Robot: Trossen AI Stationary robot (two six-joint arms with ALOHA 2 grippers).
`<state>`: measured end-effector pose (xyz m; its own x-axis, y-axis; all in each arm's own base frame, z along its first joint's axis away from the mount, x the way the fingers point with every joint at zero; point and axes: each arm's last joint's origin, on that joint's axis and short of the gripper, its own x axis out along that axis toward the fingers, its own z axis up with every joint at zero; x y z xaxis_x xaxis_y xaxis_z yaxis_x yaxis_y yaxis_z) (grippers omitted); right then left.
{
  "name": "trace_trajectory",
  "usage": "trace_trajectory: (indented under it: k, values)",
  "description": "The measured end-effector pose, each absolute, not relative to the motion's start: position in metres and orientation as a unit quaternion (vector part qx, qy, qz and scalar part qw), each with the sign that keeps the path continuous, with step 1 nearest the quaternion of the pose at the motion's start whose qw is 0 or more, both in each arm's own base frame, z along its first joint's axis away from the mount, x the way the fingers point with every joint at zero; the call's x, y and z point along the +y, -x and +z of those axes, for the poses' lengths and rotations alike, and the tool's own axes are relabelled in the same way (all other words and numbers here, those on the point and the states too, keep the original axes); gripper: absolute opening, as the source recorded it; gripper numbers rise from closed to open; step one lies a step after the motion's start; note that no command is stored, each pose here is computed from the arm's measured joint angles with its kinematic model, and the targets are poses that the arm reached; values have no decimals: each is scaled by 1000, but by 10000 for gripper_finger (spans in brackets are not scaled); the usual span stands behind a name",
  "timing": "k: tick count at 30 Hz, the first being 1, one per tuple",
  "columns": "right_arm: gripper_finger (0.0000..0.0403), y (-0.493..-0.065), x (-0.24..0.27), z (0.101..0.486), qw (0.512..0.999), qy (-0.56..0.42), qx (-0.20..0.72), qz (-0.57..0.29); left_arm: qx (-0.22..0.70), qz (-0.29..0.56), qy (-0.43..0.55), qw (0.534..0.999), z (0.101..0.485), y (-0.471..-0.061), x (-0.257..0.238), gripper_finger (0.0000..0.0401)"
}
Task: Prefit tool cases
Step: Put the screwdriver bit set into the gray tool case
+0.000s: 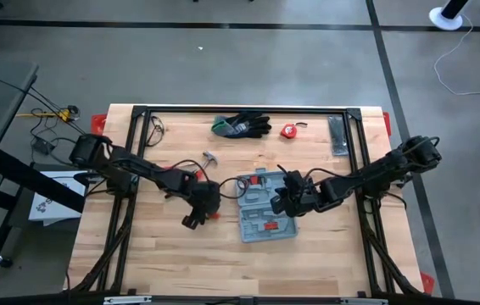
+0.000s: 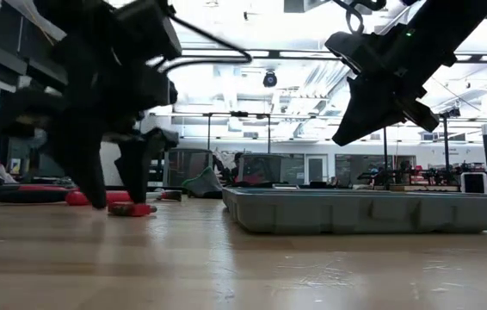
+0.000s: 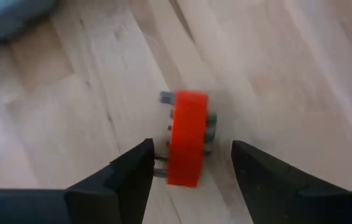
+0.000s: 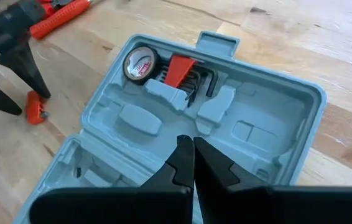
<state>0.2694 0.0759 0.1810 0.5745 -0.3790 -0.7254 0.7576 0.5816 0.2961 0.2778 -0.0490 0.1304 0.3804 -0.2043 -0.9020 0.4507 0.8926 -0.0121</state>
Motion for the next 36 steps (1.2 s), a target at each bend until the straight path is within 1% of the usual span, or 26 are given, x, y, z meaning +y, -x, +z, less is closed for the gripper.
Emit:
trace_trajectory:
  k: [5, 10, 18, 20, 28, 32, 36]
  values:
    - [0, -270, 74, 181, 832, -306, 310, -343, 523, -190, -99, 825, 124, -282, -49, 209]
    - [0, -270, 75, 181, 832, -307, 311, -342, 523, -169, -84, 831, 125, -283, -47, 209]
    - [0, -270, 73, 181, 831, -307, 309, -345, 524, -159, -73, 833, 125, -283, -47, 205]
    - [0, -270, 72, 181, 831, -306, 308, -346, 525, -159, -73, 833, 125, -283, -47, 193]
    - [0, -270, 72, 181, 832, -305, 308, -347, 528, -161, -69, 831, 122, -284, -46, 121]
    - [0, -270, 72, 181, 832, -305, 308, -347, 542, -162, -59, 823, 115, -285, -45, 100]
    - [0, -270, 72, 181, 832, -305, 308, -347, 546, -158, -51, 821, 113, -285, -45, 90]
